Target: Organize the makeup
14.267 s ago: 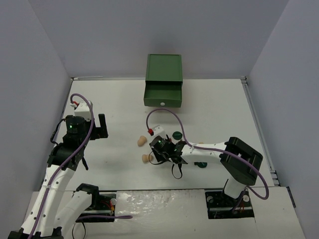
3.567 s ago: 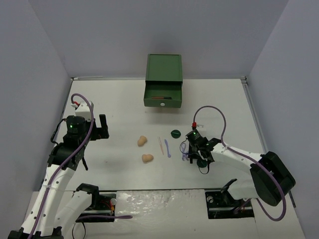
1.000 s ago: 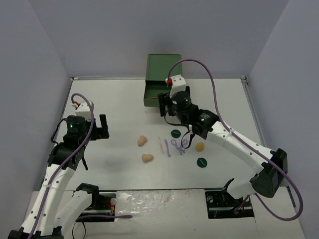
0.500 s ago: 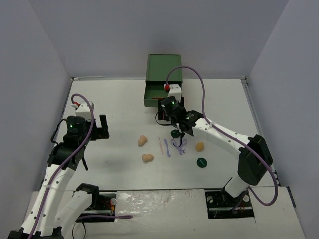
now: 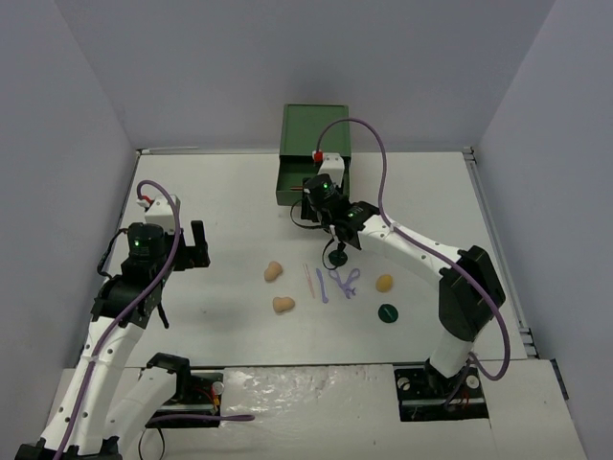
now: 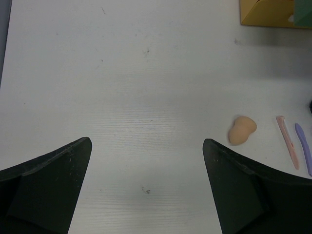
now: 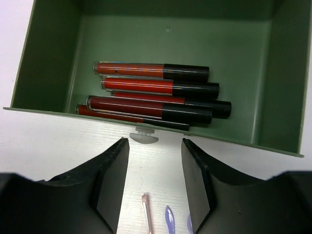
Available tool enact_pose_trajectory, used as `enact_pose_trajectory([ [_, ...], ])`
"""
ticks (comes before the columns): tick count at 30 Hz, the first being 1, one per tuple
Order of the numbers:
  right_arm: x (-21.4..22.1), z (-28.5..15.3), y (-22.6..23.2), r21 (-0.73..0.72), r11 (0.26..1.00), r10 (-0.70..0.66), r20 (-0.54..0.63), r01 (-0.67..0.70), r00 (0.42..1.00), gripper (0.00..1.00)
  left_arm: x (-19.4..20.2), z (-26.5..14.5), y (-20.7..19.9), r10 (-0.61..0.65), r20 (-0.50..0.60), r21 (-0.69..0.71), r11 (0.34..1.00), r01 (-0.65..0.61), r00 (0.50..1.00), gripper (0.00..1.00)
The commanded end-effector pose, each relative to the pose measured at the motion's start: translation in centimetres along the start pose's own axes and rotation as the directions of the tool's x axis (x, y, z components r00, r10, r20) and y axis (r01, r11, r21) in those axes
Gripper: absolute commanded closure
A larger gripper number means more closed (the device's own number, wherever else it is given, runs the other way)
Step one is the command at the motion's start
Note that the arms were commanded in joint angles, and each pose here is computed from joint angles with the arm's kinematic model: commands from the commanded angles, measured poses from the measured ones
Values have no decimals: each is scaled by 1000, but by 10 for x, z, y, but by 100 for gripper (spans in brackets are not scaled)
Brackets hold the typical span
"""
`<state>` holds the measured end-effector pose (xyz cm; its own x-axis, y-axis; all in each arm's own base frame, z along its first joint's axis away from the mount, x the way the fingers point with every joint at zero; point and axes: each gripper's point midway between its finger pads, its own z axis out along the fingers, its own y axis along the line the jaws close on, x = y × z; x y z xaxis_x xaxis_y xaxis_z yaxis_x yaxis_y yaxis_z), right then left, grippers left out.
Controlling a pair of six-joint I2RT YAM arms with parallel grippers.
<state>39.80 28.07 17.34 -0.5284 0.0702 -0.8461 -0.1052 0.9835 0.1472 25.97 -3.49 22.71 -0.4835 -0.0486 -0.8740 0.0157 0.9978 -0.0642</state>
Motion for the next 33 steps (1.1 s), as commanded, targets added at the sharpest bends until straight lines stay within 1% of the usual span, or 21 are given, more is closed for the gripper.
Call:
enact_pose_trajectory([
  [1, -40, 0, 17, -40, 996, 85, 98, -82, 992, 56, -31, -7, -3, -26, 99, 13, 1000, 25, 995, 3],
  [4, -40, 5, 16, -29, 996, 88, 101, -86, 991, 56, -31, -8, -3, -27, 100, 14, 1000, 26, 995, 3],
  [13, -51, 12, 8, 5, 996, 90, 129, -91, 988, 69, -32, -9, -3, -26, 104, 15, 1000, 25, 994, 3],
  [18, -62, 16, 3, 10, 995, 92, 145, -95, 985, 73, -31, -8, -3, -26, 102, 16, 1000, 25, 994, 3],
  [27, -85, 32, -9, 24, 996, 82, 169, -87, 982, 74, -30, -7, -3, -26, 97, 15, 1000, 24, 995, 3],
  [33, -93, 47, -9, 20, 997, 63, 173, -68, 983, 70, -30, -6, -3, -26, 93, 13, 1000, 24, 995, 3],
])
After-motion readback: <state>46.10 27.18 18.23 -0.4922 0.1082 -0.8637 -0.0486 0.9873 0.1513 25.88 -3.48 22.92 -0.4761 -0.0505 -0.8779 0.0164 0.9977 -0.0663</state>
